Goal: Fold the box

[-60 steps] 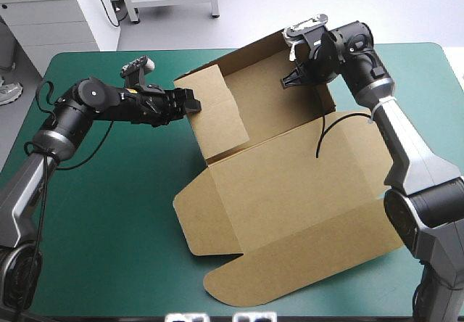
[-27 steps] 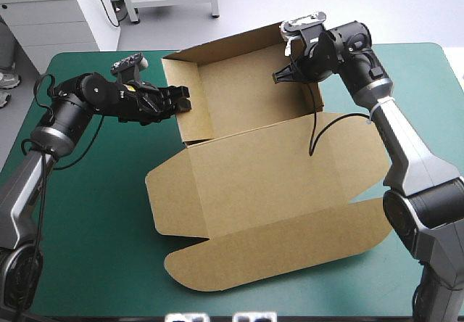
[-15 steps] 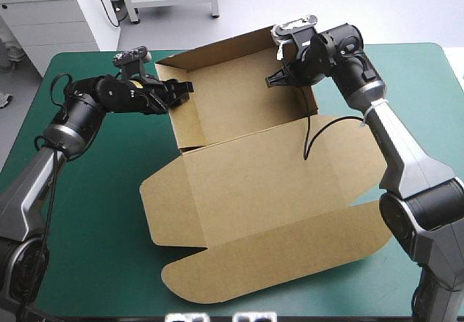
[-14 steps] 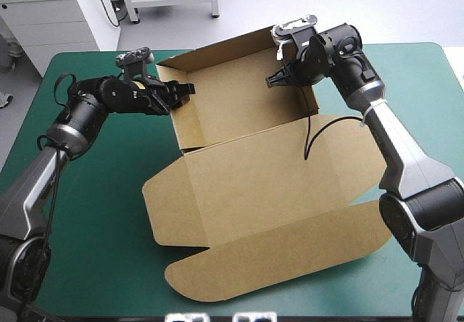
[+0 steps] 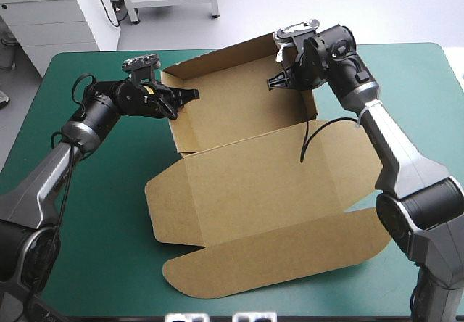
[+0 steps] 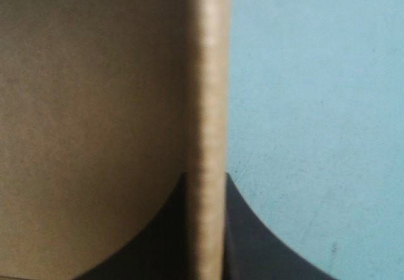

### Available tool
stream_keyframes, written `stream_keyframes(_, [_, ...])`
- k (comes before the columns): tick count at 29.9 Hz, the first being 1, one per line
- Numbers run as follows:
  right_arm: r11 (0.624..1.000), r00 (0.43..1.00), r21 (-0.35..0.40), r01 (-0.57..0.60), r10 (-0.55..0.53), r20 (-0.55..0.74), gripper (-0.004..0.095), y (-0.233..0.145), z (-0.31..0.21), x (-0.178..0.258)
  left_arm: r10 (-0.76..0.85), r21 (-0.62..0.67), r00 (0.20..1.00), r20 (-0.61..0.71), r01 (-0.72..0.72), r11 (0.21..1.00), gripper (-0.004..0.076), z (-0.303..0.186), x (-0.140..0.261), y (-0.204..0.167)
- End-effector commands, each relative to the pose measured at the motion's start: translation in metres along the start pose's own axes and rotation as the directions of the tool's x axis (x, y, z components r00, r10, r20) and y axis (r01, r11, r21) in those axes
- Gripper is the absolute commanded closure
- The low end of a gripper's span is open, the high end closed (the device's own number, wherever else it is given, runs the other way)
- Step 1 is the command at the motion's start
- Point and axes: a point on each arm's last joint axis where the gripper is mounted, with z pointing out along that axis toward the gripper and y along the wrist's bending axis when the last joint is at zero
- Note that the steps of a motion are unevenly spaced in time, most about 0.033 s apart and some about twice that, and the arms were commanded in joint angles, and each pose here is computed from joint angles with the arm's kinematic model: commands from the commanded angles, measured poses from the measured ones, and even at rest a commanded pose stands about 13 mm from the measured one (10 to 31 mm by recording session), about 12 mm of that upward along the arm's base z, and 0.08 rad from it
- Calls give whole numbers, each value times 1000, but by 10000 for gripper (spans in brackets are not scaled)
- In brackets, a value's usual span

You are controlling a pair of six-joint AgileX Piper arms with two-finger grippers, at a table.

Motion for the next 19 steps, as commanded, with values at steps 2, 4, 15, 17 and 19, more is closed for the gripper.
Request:
stream_keyframes(2, [997,1000,-69,-25,24,-9,922,10,-3,-1,-14,75,993,121,5,997,732,-22,-21,-22])
stream_keyframes(4, [998,999,-66,-23,20,-34,922,12,7,0,2,45,998,65,-5,999,732,-14,-22,-21])
stream_keyframes(15, [1000,992,-27,-5,1,-126,922,14,50,7,31,-97,963,-268,-59,994,732,36,-27,-14])
stream_keyframes(17, [1000,989,-14,7,-9,-146,922,13,61,9,31,-113,952,-305,-69,991,732,48,-24,-11])
stream_keyframes(19, [1000,984,-9,9,-10,-175,922,12,76,12,36,-129,946,-323,-81,988,732,60,-20,-8])
